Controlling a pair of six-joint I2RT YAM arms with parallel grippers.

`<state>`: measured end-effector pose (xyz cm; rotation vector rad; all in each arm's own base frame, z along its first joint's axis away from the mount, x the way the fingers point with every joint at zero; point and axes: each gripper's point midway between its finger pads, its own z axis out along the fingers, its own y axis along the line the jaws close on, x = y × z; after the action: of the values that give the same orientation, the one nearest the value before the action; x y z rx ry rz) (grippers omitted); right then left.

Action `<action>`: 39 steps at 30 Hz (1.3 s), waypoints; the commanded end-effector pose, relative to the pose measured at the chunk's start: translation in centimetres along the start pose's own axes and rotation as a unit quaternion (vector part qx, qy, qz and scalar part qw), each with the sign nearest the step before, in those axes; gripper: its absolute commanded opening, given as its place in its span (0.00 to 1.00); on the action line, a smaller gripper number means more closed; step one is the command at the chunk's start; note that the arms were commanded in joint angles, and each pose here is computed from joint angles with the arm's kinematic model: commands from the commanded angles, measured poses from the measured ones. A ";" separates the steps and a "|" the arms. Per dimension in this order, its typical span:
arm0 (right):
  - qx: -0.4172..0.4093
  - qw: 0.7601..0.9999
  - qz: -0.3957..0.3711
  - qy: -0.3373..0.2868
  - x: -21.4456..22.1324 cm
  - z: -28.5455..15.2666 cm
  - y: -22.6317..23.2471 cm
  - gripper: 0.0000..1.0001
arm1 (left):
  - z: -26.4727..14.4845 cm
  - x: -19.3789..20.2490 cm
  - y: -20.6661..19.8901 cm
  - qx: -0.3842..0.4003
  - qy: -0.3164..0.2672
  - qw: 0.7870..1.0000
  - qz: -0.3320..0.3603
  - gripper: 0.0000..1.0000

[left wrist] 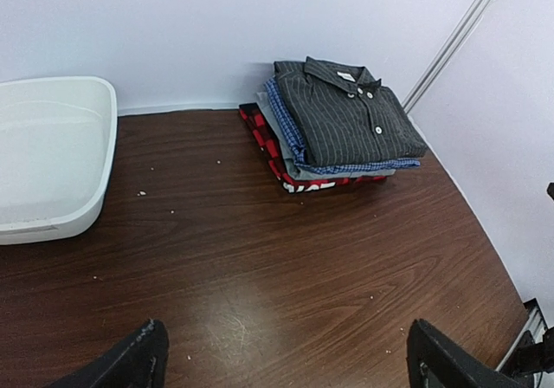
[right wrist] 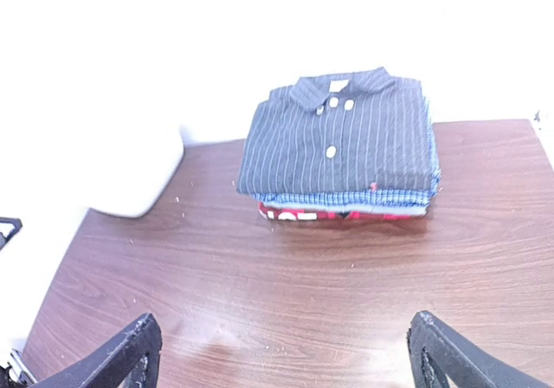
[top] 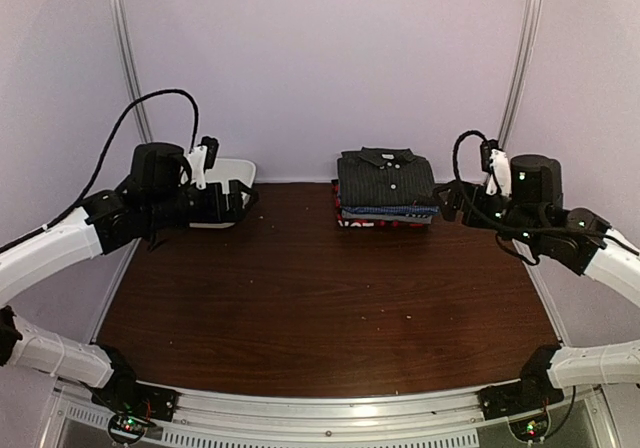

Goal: Fold and stack the long sleeve shirts
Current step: Reset both arms

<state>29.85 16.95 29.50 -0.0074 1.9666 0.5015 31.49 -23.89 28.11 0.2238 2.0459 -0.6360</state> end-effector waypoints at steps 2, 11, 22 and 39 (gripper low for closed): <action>0.021 0.999 -0.004 -0.033 -1.5 -2.9 -1.2 1.00 | -1.8 -0.8 1.1 -0.016 -0.035 0.999 0.005 0.98; 0.019 0.999 -0.012 -0.027 -1.0 -3.2 -1.4 1.00 | -2.9 -0.1 1.9 -0.028 -0.043 0.999 0.000 0.98; 0.019 0.999 -0.002 -0.029 -0.7 -3.1 -1.6 1.00 | -3.1 0.1 2.3 -0.034 -0.043 0.998 -0.002 0.98; 0.018 0.999 0.002 -0.032 -0.7 -3.2 -1.6 1.00 | -2.9 0.4 2.2 -0.032 -0.038 0.999 -0.004 0.98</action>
<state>27.78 14.53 30.58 0.0144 1.9277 0.4684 29.82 -20.84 27.73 0.1698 2.0140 -0.5708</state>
